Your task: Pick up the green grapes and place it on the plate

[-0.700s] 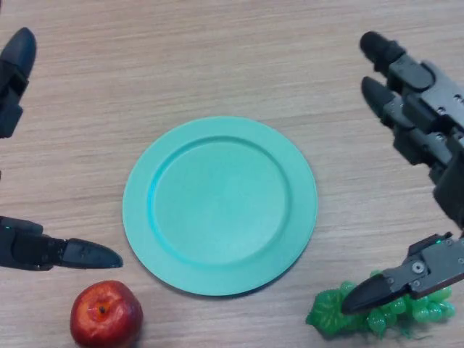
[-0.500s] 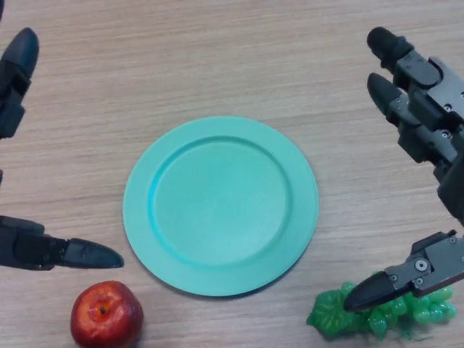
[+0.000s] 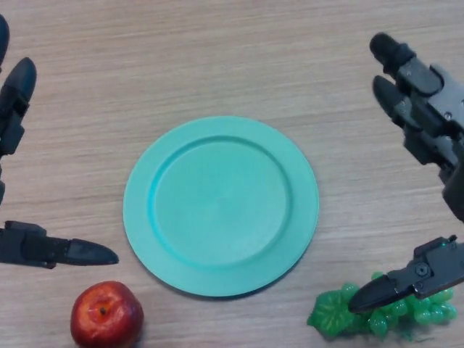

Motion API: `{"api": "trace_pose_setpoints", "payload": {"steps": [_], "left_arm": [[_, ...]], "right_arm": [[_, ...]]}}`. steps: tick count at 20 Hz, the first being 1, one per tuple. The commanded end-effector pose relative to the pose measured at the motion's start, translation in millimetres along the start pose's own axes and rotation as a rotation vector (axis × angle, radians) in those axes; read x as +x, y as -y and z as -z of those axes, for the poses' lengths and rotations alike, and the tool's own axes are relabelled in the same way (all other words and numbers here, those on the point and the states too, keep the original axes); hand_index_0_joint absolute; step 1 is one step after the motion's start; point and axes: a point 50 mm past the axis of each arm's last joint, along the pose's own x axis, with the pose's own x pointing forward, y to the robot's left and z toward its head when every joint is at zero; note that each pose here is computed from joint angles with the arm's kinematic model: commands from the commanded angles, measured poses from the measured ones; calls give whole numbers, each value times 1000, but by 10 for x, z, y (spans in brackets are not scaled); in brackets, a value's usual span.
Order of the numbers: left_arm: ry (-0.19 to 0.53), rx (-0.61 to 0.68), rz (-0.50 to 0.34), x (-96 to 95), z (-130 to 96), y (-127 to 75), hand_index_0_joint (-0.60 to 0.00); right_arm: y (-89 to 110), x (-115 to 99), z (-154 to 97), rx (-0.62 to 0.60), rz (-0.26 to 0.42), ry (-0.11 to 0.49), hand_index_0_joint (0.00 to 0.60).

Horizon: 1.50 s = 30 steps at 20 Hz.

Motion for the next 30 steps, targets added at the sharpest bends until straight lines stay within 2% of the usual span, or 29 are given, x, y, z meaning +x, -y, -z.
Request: {"api": "trace_pose_setpoints", "payload": {"steps": [1,4,5,6,8,14,15,16,17,18,19,20,26,29,30], "left_arm": [[200,124,-14,6,-284,-71,0],[189,144,-17,25,-257,-50,0],[186,151,-14,28,-250,-45,0],[181,156,-9,34,-247,-42,0],[180,163,-10,51,-245,-47,0],[197,187,-29,55,-254,-70,0],[198,188,-29,55,-254,-70,0],[198,189,-30,57,-252,-71,0],[198,190,-32,60,-251,-74,0],[200,193,-36,65,-251,-81,0],[202,195,-40,68,-248,-87,0],[204,198,-46,67,-242,-92,0],[209,201,-58,74,-236,-108,0],[212,197,-62,64,-230,-121,0],[213,198,-65,62,-229,-140,0]], "right_arm": [[23,-63,-65,-109,12,119,0],[14,-103,302,-278,-6,45,0],[5,-122,381,-297,-19,20,0],[-21,-153,523,-357,-49,-18,0],[-67,-182,742,-454,-97,-54,0],[-91,-91,1064,-614,-132,-61,0],[-91,-90,1070,-615,-133,-62,49],[-86,-88,1079,-616,-131,-64,202],[-85,-81,1089,-626,-130,-63,300],[-92,-51,1126,-680,-134,-50,450],[-110,-22,1170,-728,-145,-38,550],[-137,-3,1210,-734,-156,-36,600],[-122,65,1162,-734,-164,-50,600],[-47,163,966,-773,-152,-16,600],[-1,255,801,-803,-137,21,600]]}}
